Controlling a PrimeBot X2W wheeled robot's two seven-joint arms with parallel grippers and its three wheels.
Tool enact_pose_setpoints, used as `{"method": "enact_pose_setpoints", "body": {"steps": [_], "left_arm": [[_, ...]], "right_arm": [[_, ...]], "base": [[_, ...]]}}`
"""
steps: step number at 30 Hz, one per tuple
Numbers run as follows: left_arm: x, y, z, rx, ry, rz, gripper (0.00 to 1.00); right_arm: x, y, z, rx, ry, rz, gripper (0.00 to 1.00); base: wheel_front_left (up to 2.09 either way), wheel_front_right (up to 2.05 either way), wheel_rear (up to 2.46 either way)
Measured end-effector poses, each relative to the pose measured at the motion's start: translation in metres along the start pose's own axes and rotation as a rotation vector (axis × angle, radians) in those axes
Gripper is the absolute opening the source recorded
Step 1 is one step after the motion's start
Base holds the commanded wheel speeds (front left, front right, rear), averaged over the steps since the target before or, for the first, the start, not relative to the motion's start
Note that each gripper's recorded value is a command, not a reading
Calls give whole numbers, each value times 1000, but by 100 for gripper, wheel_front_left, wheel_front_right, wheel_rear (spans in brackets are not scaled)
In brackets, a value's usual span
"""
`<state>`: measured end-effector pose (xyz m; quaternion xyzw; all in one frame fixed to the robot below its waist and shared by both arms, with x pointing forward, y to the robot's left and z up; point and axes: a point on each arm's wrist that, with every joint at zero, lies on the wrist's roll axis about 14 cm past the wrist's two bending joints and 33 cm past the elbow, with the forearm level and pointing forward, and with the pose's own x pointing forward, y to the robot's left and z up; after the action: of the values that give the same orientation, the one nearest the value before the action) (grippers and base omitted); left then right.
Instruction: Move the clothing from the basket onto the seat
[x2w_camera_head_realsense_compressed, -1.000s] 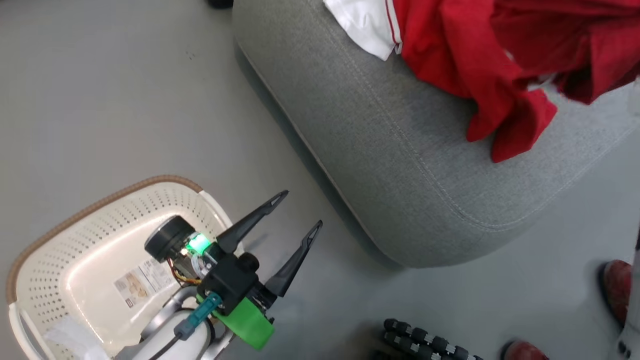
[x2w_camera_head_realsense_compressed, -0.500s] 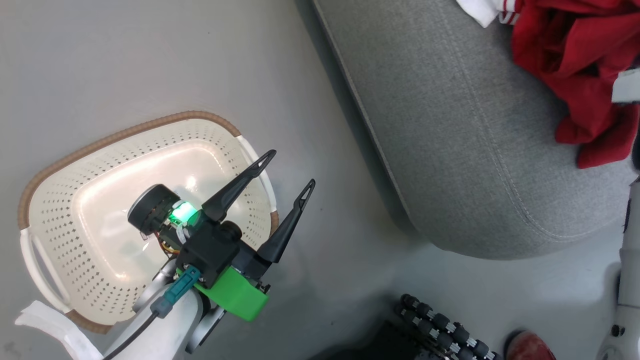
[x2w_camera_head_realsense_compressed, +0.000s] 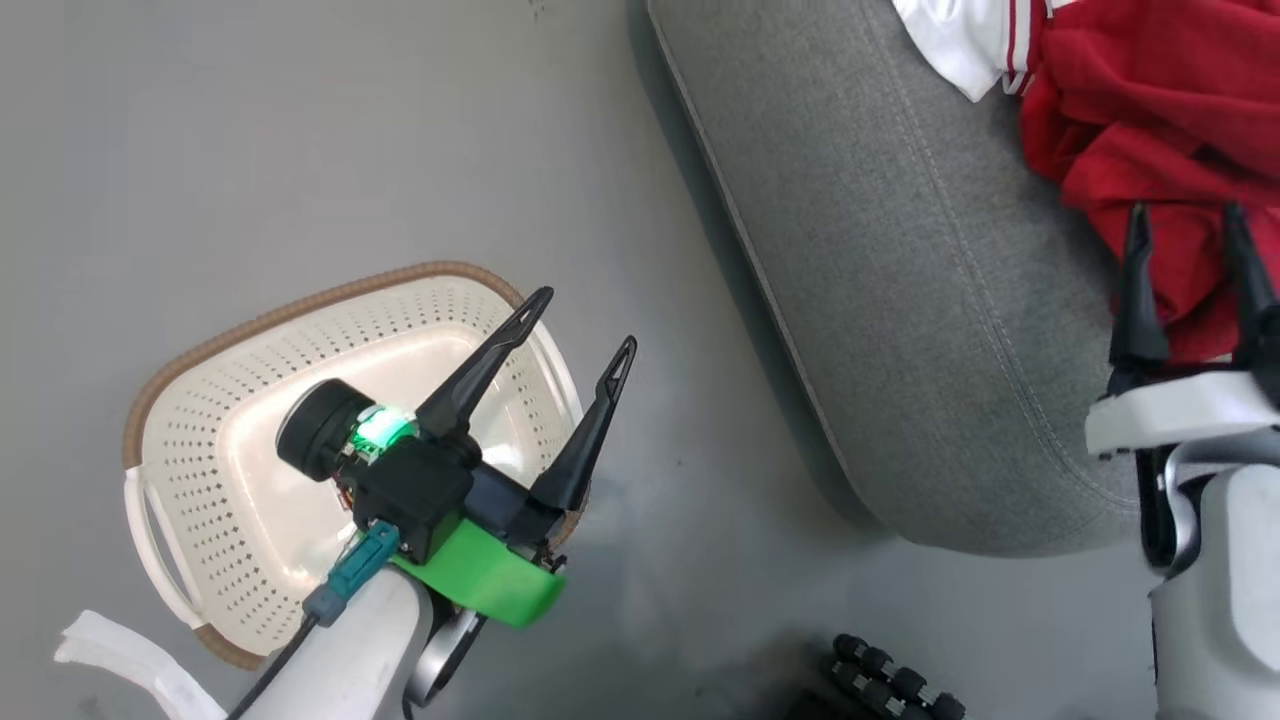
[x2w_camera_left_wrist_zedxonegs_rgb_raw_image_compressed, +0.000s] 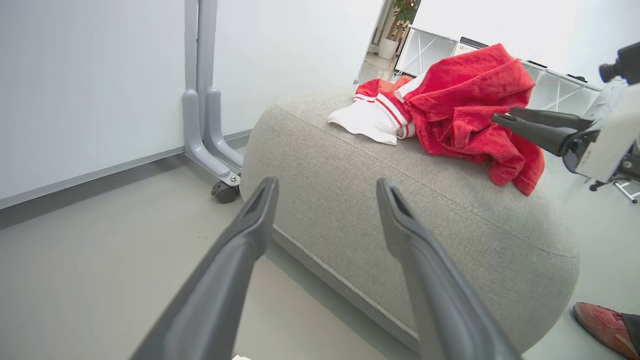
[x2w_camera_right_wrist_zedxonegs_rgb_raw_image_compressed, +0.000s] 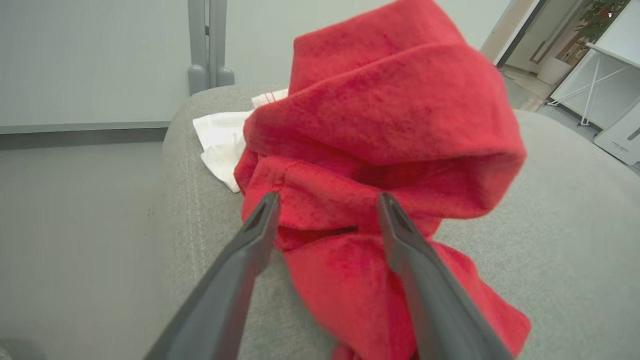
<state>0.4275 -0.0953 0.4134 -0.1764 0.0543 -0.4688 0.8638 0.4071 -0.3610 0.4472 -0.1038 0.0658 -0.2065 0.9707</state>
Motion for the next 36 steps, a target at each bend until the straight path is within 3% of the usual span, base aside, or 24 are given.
{"method": "enact_pose_setpoints", "body": {"steps": [3,9,15,20,30,36], "left_arm": [[-1,-3,15,-2,-31,41,100],[-14,4,53,-5,-122,181,100],[-63,31,66,34,-124,395,100],[-114,48,79,91,-129,562,100],[-217,49,125,199,-241,840,100],[-256,33,140,236,-305,912,100]], "right_arm": [[-18,8,-3,33,16,32,100],[-46,68,0,101,17,215,100],[-65,138,22,135,-40,430,100],[-76,171,53,175,-125,534,100],[-115,198,115,258,-294,660,100],[-136,197,140,295,-364,690,100]], "base": [[0,0,0],[0,0,0],[0,0,0],[0,0,0],[0,0,0],[0,0,0]]}}
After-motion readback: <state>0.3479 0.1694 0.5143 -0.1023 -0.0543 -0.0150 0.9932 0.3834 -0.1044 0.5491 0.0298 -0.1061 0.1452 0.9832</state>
